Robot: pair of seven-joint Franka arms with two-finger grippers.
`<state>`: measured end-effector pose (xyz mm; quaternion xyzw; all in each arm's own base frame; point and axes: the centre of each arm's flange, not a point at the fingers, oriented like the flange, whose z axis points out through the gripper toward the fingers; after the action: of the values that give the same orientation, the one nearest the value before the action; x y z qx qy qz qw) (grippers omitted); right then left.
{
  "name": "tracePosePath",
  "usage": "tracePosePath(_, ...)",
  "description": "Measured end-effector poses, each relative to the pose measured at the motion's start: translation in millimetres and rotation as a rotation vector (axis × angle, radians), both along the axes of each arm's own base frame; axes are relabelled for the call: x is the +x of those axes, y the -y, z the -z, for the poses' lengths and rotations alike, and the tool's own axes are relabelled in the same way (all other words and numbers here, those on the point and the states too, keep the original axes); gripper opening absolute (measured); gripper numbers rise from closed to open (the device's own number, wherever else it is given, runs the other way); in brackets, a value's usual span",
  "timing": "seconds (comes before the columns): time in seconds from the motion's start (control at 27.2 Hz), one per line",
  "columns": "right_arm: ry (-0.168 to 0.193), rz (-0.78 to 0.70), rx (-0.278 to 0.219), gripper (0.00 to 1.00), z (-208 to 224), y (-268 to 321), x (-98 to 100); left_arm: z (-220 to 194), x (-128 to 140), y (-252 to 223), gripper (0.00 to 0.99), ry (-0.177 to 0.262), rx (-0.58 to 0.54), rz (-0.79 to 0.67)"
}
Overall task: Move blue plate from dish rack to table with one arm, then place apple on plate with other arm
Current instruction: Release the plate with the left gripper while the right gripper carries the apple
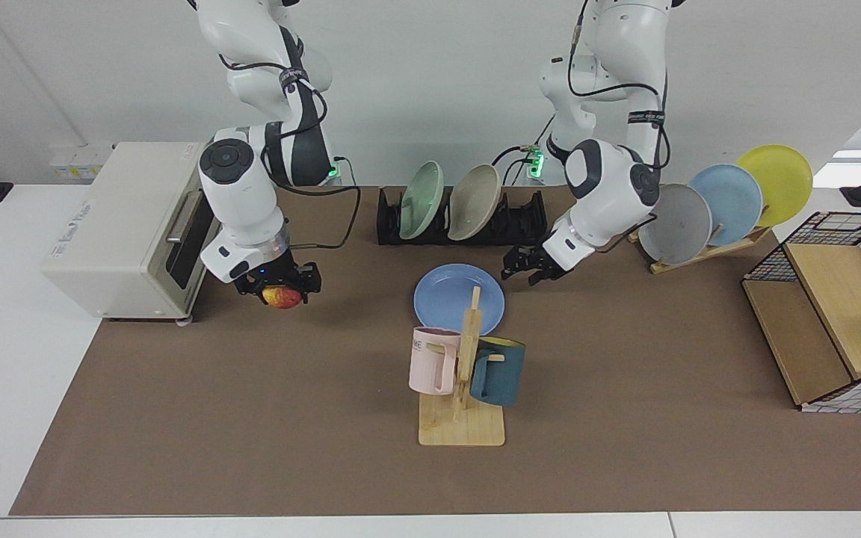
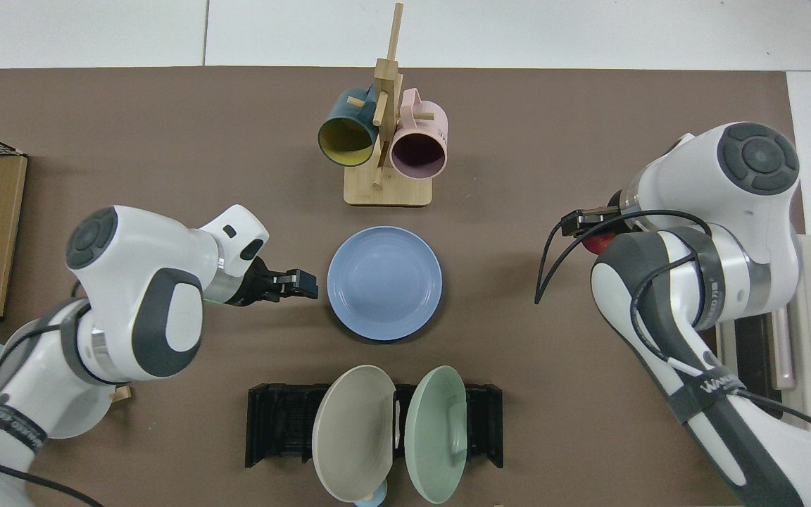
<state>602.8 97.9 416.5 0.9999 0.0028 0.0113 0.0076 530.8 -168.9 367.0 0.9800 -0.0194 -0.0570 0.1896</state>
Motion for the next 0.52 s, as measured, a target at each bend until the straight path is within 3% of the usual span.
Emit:
tracePosePath(0.33,0.004,0.045,0.005,0.78,-1.4,-50.8,-10.3,-124.2,9.7,-51.2,0.775,-0.001,0.236,0.113)
tracePosePath(0.52,0.008,0.077,0.009,0.78,-3.4,-88.2,-20.9,-165.2,0.4,-56.8,0.978,0.005,0.313,0.137)
